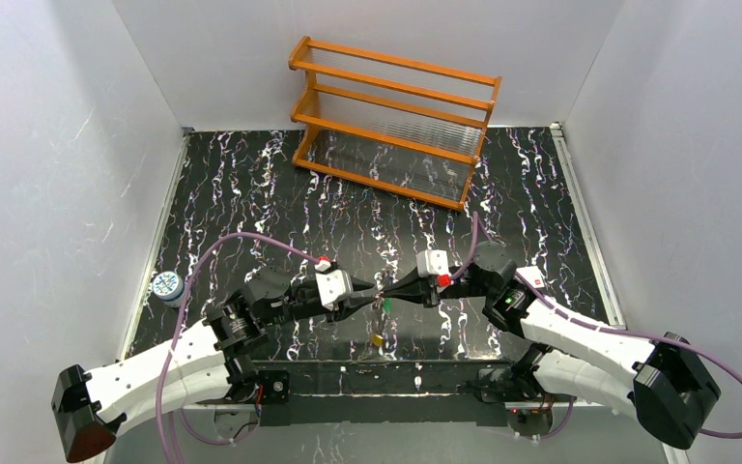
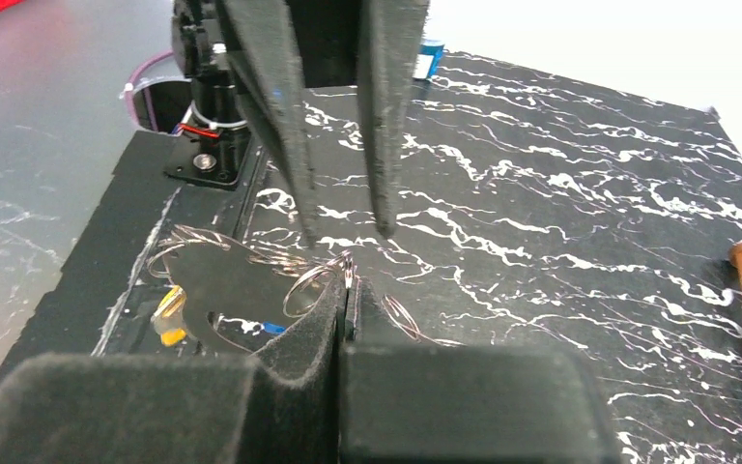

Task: Put the keys on the keyring
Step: Adjust the key on the keyring.

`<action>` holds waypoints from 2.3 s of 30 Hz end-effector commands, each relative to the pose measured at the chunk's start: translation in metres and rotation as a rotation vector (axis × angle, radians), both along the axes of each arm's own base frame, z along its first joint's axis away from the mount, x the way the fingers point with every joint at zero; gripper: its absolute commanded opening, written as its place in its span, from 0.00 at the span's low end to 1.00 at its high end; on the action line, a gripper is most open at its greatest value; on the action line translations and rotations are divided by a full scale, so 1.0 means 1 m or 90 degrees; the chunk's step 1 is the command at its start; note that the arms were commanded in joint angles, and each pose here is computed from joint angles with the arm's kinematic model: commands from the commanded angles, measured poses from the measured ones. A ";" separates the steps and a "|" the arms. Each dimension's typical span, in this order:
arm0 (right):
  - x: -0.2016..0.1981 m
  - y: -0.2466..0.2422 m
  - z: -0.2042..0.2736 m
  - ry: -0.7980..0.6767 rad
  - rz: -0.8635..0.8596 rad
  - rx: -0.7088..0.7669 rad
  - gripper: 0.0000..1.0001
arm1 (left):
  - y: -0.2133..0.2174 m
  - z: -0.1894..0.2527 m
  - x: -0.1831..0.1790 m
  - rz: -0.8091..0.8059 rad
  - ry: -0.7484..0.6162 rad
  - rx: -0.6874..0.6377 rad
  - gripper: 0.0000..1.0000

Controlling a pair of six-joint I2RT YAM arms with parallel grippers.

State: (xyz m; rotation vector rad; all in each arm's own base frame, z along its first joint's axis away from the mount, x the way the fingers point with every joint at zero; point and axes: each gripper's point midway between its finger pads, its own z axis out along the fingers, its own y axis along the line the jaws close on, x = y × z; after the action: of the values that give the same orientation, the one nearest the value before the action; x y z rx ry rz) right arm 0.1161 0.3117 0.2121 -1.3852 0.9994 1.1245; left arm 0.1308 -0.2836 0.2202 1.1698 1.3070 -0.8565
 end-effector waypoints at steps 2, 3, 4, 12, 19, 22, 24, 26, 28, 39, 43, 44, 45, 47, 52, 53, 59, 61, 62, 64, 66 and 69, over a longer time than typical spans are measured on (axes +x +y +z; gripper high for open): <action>0.018 0.006 0.040 -0.039 -0.046 0.056 0.01 | -0.001 0.000 -0.010 -0.029 0.005 -0.008 0.27; 0.019 0.006 0.041 -0.039 -0.049 0.056 0.01 | -0.001 -0.002 -0.012 -0.033 0.009 -0.006 0.27; 0.020 0.006 0.041 -0.039 -0.054 0.057 0.01 | -0.002 -0.003 -0.013 -0.038 0.012 -0.004 0.27; 0.026 0.004 0.044 -0.032 -0.080 0.061 0.01 | -0.003 0.011 0.001 0.014 0.035 -0.024 0.26; 0.036 0.006 0.044 -0.008 -0.112 0.066 0.01 | 0.001 0.026 0.036 0.171 0.122 -0.069 0.49; 0.037 0.006 0.043 -0.004 -0.118 0.065 0.01 | 0.011 0.026 0.051 0.240 0.124 -0.070 0.50; 0.037 0.007 0.042 -0.004 -0.116 0.064 0.01 | 0.016 0.028 0.055 0.263 0.113 -0.075 0.51; 0.036 0.007 0.041 -0.006 -0.113 0.061 0.01 | 0.017 0.028 0.056 0.261 0.096 -0.069 0.47; 0.035 0.006 0.041 -0.010 -0.109 0.062 0.01 | 0.014 0.029 0.051 0.230 0.074 -0.058 0.40; 0.020 0.005 0.041 -0.036 -0.055 0.052 0.01 | -0.001 0.020 0.014 0.045 -0.035 -0.021 0.39; 0.015 0.005 0.042 -0.041 -0.035 0.052 0.01 | -0.002 0.017 0.012 0.035 -0.043 -0.016 0.32; 0.014 0.005 0.042 -0.042 -0.031 0.052 0.01 | -0.003 0.016 0.012 0.032 -0.042 -0.013 0.31; 0.013 0.006 0.042 -0.042 -0.028 0.052 0.01 | -0.004 0.014 0.012 0.031 -0.041 -0.010 0.30; 0.012 0.006 0.043 -0.042 -0.024 0.053 0.01 | -0.006 0.010 0.013 0.027 -0.038 -0.002 0.28; 0.009 0.006 0.044 -0.046 -0.013 0.053 0.01 | -0.007 0.004 0.014 0.026 -0.040 0.012 0.20; 0.009 0.006 0.043 -0.046 -0.012 0.053 0.01 | -0.007 0.003 0.014 0.025 -0.042 0.015 0.19; 0.007 0.005 0.044 -0.049 -0.006 0.054 0.01 | -0.006 -0.005 0.015 0.023 -0.045 0.034 0.09; 0.005 0.005 0.044 -0.051 0.000 0.055 0.01 | -0.006 -0.009 0.015 0.022 -0.042 0.042 0.09; 0.004 0.005 0.045 -0.053 0.003 0.057 0.01 | -0.006 -0.011 0.015 0.022 -0.041 0.048 0.13; 0.003 0.005 0.046 -0.054 0.008 0.058 0.01 | -0.005 -0.015 0.016 0.028 -0.037 0.056 0.18; 0.003 0.005 0.047 -0.056 0.009 0.060 0.01 | -0.004 -0.019 0.018 0.034 -0.036 0.063 0.23; 0.002 0.004 0.046 -0.055 0.009 0.059 0.01 | -0.003 -0.023 0.019 0.039 -0.035 0.070 0.24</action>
State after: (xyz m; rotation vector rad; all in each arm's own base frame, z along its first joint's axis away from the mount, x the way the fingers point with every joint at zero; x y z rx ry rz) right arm 0.1242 0.3130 0.2108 -1.3721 1.0568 1.1148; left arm 0.1476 -0.2909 0.2144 1.2013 1.3098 -0.7488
